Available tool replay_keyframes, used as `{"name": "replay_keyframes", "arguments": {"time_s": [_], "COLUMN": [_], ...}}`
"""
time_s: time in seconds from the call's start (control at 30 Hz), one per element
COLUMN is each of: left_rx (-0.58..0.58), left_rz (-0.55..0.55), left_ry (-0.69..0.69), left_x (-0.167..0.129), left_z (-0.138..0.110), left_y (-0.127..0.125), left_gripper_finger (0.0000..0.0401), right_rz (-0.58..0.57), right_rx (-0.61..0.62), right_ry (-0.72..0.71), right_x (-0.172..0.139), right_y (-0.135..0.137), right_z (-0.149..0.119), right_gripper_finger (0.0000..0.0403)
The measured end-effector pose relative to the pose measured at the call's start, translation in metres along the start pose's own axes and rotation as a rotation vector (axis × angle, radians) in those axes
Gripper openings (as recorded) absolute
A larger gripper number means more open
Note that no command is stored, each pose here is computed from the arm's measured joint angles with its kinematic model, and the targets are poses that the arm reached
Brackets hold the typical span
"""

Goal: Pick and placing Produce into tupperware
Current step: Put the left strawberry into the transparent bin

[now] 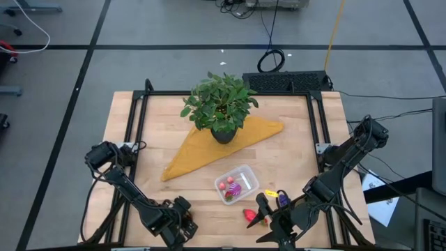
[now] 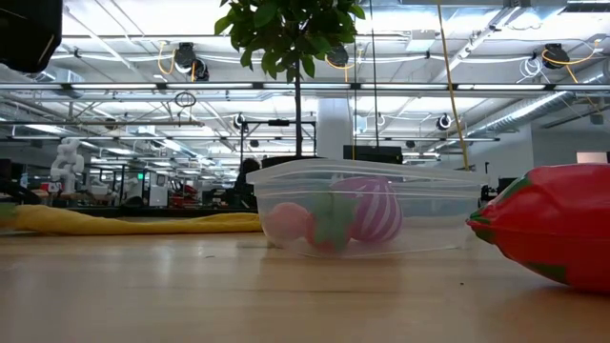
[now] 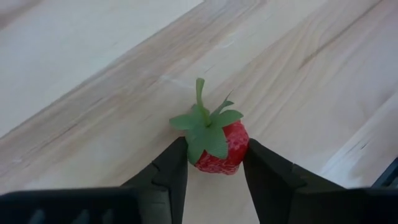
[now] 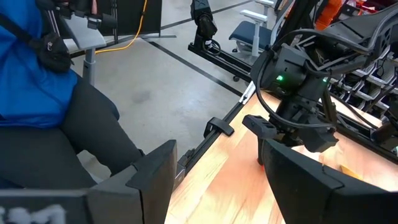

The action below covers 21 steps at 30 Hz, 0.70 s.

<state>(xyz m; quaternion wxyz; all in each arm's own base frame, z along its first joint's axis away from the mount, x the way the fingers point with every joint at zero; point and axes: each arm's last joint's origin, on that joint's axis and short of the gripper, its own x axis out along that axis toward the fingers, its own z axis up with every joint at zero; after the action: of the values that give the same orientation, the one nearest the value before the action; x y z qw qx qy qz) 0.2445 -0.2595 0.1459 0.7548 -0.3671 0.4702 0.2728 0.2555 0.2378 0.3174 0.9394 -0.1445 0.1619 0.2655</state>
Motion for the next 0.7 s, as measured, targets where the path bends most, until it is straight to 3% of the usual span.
{"name": "replay_keyframes", "arguments": {"time_s": [0.4, 0.7], "left_rx": [0.141, 0.372], "left_rz": [-0.103, -0.123], "left_ry": [-0.145, -0.247], "left_x": [-0.005, -0.008], "left_z": [0.009, 0.053], "left_y": [-0.017, -0.043], "left_gripper_finger": [0.0143, 0.0141], "right_rz": [-0.019, -0.05], "right_rx": [-0.048, -0.039], "right_ry": [-0.01, 0.001], "right_x": [0.001, 0.003], "right_y": [-0.006, -0.017], "right_z": [0.001, -0.001], "right_gripper_finger": [0.0228, 0.0228]}}
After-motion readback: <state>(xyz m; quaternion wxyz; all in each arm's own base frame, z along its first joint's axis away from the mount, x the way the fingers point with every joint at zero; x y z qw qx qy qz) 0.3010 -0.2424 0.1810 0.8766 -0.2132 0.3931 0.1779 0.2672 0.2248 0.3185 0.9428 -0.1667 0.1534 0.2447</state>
